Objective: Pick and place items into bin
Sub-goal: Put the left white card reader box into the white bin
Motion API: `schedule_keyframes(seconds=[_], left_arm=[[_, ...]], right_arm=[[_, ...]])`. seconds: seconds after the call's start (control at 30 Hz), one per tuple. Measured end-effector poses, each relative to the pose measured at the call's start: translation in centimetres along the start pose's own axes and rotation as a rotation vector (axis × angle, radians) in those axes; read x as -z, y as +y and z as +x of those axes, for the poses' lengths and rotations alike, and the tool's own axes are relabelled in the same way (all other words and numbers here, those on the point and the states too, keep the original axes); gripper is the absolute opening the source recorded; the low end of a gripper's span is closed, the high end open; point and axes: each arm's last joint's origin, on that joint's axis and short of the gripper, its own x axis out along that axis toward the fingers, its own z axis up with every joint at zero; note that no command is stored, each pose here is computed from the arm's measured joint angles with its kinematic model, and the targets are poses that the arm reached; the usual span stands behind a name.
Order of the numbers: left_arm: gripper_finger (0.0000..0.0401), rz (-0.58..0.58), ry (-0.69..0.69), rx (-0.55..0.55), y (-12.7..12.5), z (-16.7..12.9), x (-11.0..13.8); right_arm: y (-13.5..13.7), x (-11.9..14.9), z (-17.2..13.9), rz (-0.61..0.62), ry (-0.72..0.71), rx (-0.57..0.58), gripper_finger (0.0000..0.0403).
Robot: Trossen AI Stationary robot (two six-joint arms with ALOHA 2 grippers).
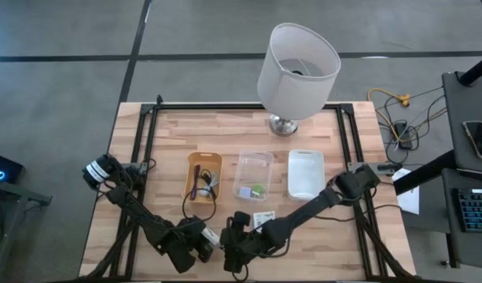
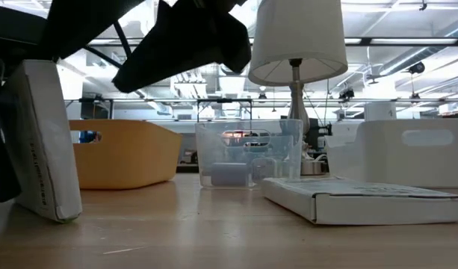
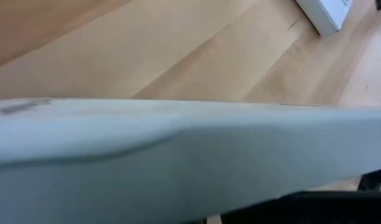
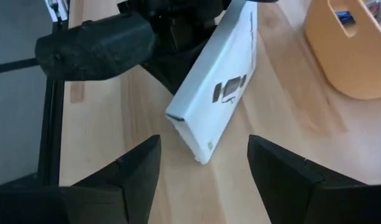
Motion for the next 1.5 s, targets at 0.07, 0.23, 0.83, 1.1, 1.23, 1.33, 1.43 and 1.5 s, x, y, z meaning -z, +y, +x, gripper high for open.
schedule_keyframes(seconds=[0.07,0.23,0.83,1.1,1.23,1.33,1.43,1.5], left_arm=[[0.0,0.002,-0.001,-0.004,0.0,0.0,0.0],[0.0,0.007,-0.001,-0.009,0.1,0.0,0.0],[0.0,0.03,-0.002,-0.01,0.2,0.1,-0.1],[0.0,0.028,-0.002,-0.008,0.1,0.1,-0.1],[0.0,0.026,-0.002,-0.006,0.1,0.1,-0.1],[0.0,0.026,-0.002,-0.005,0.1,0.1,-0.1],[0.0,0.026,-0.002,-0.005,0.1,0.1,-0.1],[0.0,0.026,-0.002,-0.005,0.1,0.1,-0.1]], right_arm=[[0.0,0.1,0.2,0.01,-0.002,-0.001,0.0226],[0.3,-0.2,0.3,0.035,-0.033,-0.022,0.0226],[-0.1,0.0,2.4,0.064,-0.063,-0.031,0.0226],[0.0,0.3,3.1,0.072,-0.074,-0.05,0.0226],[-0.2,0.1,3.2,0.056,-0.076,-0.042,0.0222],[-0.3,0.1,3.3,0.058,-0.072,-0.039,0.021],[-0.3,0.1,3.3,0.058,-0.073,-0.039,0.019],[-0.3,0.1,3.3,0.048,-0.073,-0.038,0.0173]])
